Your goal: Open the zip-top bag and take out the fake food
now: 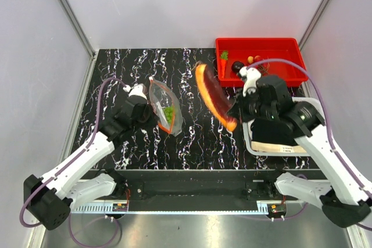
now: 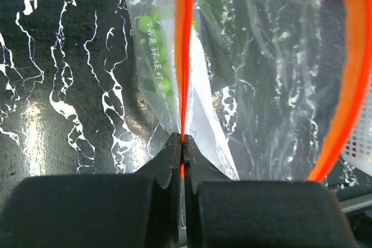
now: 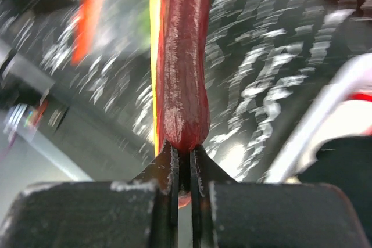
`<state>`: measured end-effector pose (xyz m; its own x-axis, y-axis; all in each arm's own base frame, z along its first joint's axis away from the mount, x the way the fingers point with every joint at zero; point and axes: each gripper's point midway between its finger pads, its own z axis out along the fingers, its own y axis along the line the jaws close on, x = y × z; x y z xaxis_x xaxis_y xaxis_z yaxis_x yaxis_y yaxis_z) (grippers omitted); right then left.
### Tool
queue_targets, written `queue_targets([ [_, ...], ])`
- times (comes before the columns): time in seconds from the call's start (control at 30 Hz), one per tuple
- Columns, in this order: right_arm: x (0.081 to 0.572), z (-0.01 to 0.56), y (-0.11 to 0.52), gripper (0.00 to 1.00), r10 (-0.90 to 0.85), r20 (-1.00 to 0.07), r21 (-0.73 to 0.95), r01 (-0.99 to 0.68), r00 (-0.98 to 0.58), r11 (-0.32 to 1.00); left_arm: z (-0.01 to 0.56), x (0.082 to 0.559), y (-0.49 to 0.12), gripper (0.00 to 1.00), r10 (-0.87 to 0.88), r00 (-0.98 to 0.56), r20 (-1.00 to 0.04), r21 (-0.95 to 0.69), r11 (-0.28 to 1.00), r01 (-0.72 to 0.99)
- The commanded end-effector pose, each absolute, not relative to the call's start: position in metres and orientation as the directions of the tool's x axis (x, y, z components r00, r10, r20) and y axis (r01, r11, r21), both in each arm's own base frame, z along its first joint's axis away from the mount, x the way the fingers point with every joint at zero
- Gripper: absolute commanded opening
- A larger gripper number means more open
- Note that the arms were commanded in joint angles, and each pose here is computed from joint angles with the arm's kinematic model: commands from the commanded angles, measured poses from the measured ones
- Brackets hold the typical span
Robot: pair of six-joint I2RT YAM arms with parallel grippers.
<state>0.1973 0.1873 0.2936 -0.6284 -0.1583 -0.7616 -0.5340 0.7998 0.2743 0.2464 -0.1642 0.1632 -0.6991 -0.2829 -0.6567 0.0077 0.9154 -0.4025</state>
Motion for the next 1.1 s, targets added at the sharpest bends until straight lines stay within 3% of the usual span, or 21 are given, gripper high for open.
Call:
queue_targets([
  [0.0,0.286,0.324,0.148,0.00,0.035,-0.837,0.229,-0.292,-0.546,0.928,0.202,0.250,-0.168,0.00,-0.328,-0.638,-0.696,-0.463,0.885,0.050],
  [0.17,0.363,0.309,0.094,0.00,0.100,-0.828,0.174,-0.082,-0.552,0.981,0.206,0.243,-0.172,0.00,-0.308,-0.647,-0.697,-0.479,0.872,0.101],
  [0.43,0.453,0.265,-0.041,0.00,0.045,-0.823,-0.135,0.271,-0.567,0.953,0.196,0.238,-0.179,0.00,-0.278,-0.681,-0.677,-0.486,0.864,0.131],
  [0.5,0.471,0.245,-0.058,0.00,-0.030,-0.807,-0.220,0.254,-0.590,0.942,0.194,0.238,-0.184,0.00,-0.262,-0.695,-0.669,-0.488,0.861,0.145],
  [0.67,0.507,0.228,-0.123,0.00,0.003,-0.815,-0.225,0.321,-0.580,0.920,0.194,0.243,-0.190,0.00,-0.210,-0.706,-0.676,-0.463,0.867,0.185],
  [0.8,0.531,0.201,-0.135,0.00,-0.063,-0.797,-0.277,0.272,-0.601,0.921,0.191,0.243,-0.200,0.00,-0.176,-0.734,-0.657,-0.468,0.857,0.214],
  [1.07,0.560,0.149,-0.126,0.00,-0.016,-0.771,-0.192,0.208,-0.637,0.959,0.191,0.249,-0.207,0.00,-0.182,-0.750,-0.636,-0.484,0.851,0.204],
])
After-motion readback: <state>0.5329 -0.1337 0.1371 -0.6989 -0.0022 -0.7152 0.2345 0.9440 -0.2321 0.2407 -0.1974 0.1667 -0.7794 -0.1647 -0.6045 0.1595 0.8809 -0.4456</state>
